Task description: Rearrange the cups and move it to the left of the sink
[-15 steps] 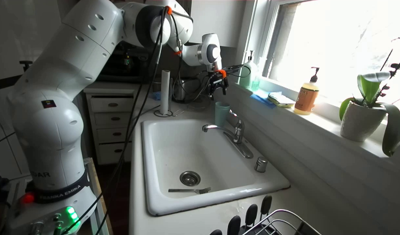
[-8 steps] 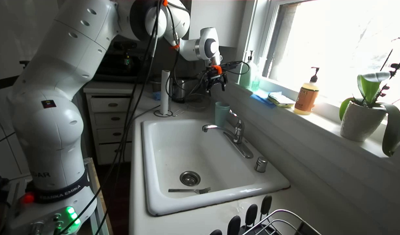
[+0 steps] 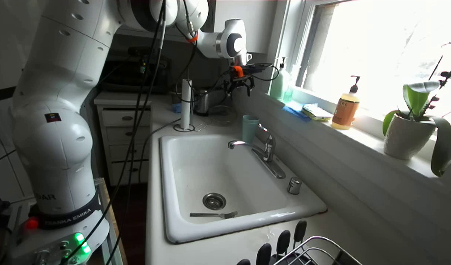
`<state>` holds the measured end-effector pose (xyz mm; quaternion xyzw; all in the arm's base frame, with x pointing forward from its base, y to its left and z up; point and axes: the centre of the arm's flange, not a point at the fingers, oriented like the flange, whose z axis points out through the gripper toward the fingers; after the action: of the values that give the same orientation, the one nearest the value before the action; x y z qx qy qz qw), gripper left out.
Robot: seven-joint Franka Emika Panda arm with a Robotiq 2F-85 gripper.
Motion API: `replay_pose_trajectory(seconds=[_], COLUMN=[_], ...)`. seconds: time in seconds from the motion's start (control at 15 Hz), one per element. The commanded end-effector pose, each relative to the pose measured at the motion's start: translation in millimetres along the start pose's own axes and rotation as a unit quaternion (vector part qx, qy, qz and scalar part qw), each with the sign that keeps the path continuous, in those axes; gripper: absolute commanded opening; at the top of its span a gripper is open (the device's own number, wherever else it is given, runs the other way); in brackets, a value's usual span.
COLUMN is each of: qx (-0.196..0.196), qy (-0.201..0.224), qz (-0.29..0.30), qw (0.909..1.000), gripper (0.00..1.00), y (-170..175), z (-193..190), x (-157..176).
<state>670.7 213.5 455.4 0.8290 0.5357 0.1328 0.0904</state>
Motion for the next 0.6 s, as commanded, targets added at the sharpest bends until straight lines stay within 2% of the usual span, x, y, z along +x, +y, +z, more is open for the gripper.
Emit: replay_pose_trajectory(seconds=[0.0,0.33,0.53], qx=[0.007,0.004,-0.001], qy=[0.017,0.018,0.047], qz=[0.064,0.161,0.206], qw=[0.9978,0.9868,0.9774], gripper=[1.0,1.0,1.0], y=[-13,-14,-16], z=[-27,-46,-57], x=[-33,-58,-71])
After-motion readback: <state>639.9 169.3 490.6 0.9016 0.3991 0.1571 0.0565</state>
